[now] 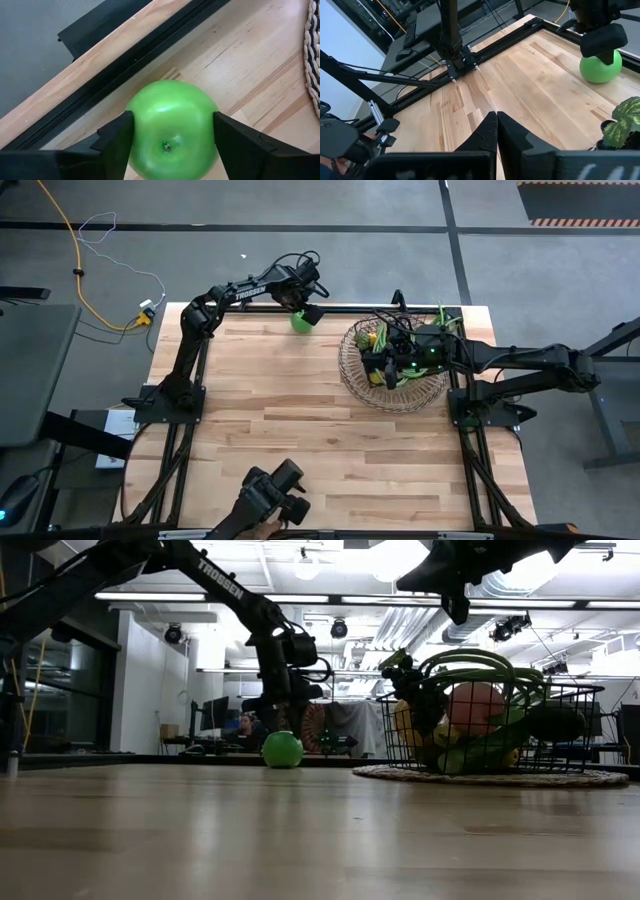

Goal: Build produce basket
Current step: Put the green apple into the wire basket

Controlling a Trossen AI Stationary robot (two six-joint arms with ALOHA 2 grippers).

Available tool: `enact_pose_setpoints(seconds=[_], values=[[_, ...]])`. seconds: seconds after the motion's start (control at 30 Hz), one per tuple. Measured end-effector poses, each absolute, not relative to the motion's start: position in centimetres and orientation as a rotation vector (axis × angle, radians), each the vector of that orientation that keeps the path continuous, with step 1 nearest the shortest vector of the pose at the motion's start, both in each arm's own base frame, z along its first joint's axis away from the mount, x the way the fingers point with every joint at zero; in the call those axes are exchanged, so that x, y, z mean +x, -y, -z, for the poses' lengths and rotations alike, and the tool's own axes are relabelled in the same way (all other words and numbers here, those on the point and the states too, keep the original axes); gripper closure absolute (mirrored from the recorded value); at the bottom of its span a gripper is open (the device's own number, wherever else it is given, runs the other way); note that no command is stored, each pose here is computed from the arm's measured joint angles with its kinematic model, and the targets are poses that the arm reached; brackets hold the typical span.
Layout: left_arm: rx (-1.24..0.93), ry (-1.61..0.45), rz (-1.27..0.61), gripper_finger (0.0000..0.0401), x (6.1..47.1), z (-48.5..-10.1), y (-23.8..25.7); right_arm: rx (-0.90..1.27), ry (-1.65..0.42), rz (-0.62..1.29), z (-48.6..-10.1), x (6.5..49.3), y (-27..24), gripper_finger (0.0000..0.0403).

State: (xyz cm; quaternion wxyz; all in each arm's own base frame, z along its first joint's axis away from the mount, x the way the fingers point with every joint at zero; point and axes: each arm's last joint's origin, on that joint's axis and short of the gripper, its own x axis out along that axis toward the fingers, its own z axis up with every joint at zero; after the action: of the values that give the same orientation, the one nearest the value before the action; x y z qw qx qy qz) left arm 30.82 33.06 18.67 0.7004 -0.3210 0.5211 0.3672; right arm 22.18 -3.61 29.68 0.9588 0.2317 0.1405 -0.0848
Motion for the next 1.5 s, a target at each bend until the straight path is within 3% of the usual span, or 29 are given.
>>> enact_pose_setpoints(seconds=[0.37, 0.7, 1.07, 1.27, 1.5], values=[[-0.747, -1.093, -0.778, 0.0166, 30.3, -20.6, -33.3, 0.46, -0.285, 0.171, -29.7, 22.2, 3.6, 0.0403], [-0.703, -0.78, -0.654, 0.0166, 28.1, -30.6, -31.6, 0.438, -0.286, 0.166, -29.7, 22.2, 3.6, 0.0403], [-0.497, -0.496, -0.429, 0.0167, 25.7, -42.4, -21.2, 0.416, -0.28, 0.162, -29.8, 22.2, 3.6, 0.0403], [-0.411, -0.297, -0.441, 0.0167, 23.3, -43.7, -14.2, 0.407, -0.272, 0.135, -29.9, 22.2, 3.5, 0.0403], [-0.351, -0.055, -0.321, 0.0167, 21.1, -38.8, -7.3, 0.387, -0.202, 0.065, -30.7, 22.4, 3.4, 0.0403]])
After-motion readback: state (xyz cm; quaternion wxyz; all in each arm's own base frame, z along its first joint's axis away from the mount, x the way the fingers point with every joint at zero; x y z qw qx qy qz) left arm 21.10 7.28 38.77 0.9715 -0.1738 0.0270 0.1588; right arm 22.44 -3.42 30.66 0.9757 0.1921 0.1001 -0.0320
